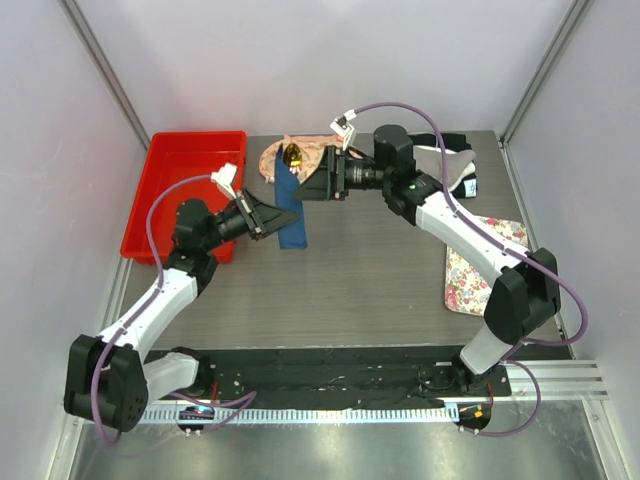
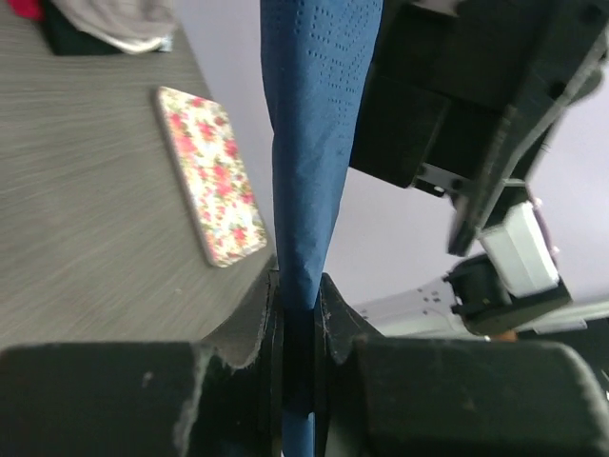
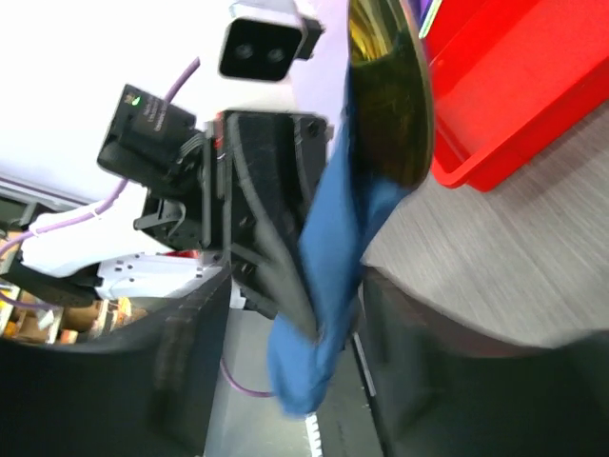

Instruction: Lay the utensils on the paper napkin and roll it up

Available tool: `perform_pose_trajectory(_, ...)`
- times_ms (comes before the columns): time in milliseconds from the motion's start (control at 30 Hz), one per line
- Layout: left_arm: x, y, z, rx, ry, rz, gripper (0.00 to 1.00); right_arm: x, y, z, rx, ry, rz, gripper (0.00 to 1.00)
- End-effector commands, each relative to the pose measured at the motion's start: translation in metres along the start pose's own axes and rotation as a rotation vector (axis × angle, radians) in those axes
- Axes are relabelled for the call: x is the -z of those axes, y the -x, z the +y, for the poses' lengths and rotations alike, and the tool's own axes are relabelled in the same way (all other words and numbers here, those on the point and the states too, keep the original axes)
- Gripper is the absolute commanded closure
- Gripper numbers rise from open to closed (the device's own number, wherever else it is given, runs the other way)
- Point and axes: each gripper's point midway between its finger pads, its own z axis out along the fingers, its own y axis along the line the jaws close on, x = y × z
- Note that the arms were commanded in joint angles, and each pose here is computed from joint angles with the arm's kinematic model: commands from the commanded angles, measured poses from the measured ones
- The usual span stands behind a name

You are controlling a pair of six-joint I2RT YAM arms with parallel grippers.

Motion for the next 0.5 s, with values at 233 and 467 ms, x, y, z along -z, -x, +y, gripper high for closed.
perform_pose_trajectory(233,0.038,0.060,0.035,-0.201,0.109,-0.024,1.00,0.013,0.024,0.011,0.083,-0.001,-0.051,0.06)
perform_pose_trajectory(467,0.096,0.108,0.098,-0.279,0.260,0.049,1.00,0.018,0.022,-0.004,0.066,-0.030,-0.038,0.05)
